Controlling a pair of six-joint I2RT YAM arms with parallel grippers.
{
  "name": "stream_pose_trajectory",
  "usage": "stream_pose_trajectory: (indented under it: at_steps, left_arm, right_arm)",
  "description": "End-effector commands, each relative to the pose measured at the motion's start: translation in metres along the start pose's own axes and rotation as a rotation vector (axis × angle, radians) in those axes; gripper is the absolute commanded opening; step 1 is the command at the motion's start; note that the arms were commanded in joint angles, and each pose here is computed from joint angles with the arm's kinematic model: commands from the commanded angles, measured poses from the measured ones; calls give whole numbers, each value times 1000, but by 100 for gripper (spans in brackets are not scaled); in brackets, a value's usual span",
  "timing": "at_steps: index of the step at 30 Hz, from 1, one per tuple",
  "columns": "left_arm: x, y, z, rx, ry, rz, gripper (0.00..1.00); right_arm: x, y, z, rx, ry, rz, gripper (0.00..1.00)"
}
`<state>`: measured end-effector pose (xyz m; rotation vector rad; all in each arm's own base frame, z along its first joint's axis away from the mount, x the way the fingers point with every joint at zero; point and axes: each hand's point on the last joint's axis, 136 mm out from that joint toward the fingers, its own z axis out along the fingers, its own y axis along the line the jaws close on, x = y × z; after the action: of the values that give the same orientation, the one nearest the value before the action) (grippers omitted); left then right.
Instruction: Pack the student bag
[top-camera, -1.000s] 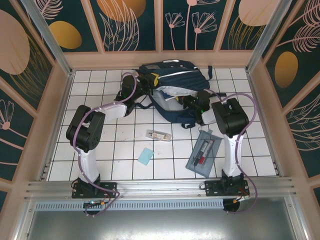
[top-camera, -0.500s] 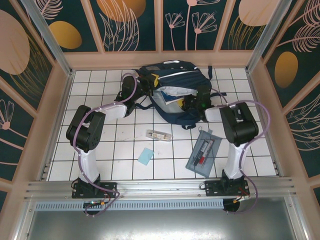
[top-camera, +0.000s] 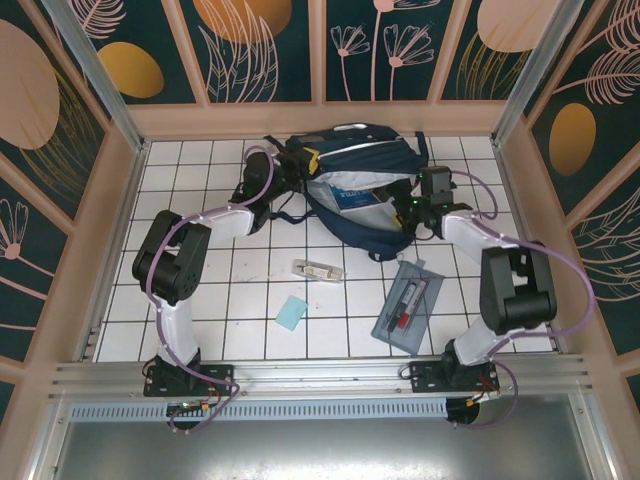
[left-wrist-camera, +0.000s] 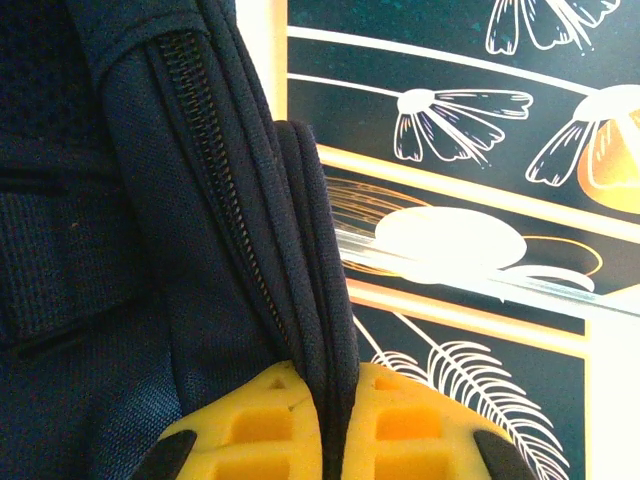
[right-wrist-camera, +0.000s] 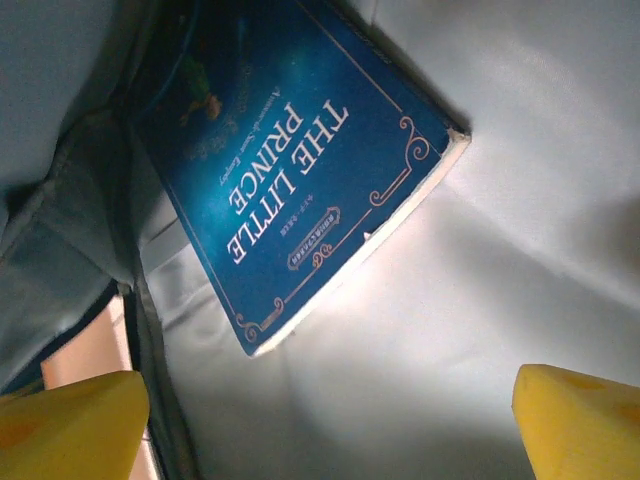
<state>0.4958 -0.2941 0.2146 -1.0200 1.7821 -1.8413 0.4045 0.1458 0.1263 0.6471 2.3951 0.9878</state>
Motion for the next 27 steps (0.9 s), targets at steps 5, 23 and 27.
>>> stream_pose_trajectory:
  at_steps: [5, 23, 27]
  left_arm:
    - [-21, -49, -25, 145, -54, 104, 0]
    - [-64, -47, -25, 44, -27, 229, 0]
    - [-87, -42, -43, -78, -66, 324, 57]
  right_arm:
    - [12, 8, -71, 61, 9, -290, 92]
    - [6, 20, -87, -56, -146, -351, 86]
    - [10, 11, -71, -102, -127, -329, 93]
